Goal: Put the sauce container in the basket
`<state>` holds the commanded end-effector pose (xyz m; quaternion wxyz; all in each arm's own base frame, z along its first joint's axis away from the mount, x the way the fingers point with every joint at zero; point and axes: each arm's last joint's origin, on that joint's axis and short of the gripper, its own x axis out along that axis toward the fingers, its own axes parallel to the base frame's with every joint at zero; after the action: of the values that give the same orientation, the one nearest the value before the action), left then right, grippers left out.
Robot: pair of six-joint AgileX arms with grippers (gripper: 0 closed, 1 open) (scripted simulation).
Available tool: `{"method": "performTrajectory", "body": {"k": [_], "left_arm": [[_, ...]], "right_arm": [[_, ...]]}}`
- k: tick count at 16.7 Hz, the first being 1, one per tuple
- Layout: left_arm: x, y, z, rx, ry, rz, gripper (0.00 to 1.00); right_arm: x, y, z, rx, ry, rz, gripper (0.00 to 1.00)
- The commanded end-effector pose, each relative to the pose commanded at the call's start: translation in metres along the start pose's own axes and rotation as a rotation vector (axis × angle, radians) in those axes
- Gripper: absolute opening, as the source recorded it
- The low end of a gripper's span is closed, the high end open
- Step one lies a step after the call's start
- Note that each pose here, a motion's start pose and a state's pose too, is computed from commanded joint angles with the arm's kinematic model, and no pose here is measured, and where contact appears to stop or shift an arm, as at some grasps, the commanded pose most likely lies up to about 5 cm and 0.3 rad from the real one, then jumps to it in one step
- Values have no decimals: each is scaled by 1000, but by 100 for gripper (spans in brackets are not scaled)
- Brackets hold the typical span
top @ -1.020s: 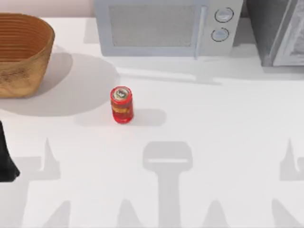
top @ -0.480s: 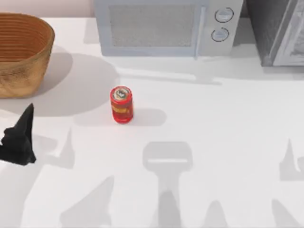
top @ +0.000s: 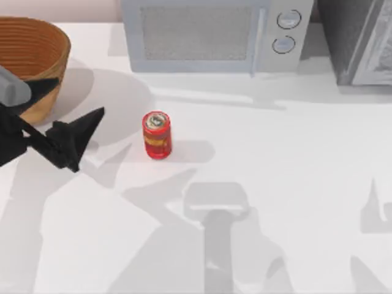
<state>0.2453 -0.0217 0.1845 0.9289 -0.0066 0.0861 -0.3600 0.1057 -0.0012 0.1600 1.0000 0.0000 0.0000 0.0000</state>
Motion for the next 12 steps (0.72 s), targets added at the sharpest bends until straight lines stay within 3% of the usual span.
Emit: {"method": "performTrajectory", "body": {"k": [7,12], "left_arm": [[80,60,-71,-17,-1,-392,100],[113,87,-131,23,-50,-597,100]], "right_arm": [[0,0,0,0,0,0,100],[0,0,0,0,0,0,100]]}}
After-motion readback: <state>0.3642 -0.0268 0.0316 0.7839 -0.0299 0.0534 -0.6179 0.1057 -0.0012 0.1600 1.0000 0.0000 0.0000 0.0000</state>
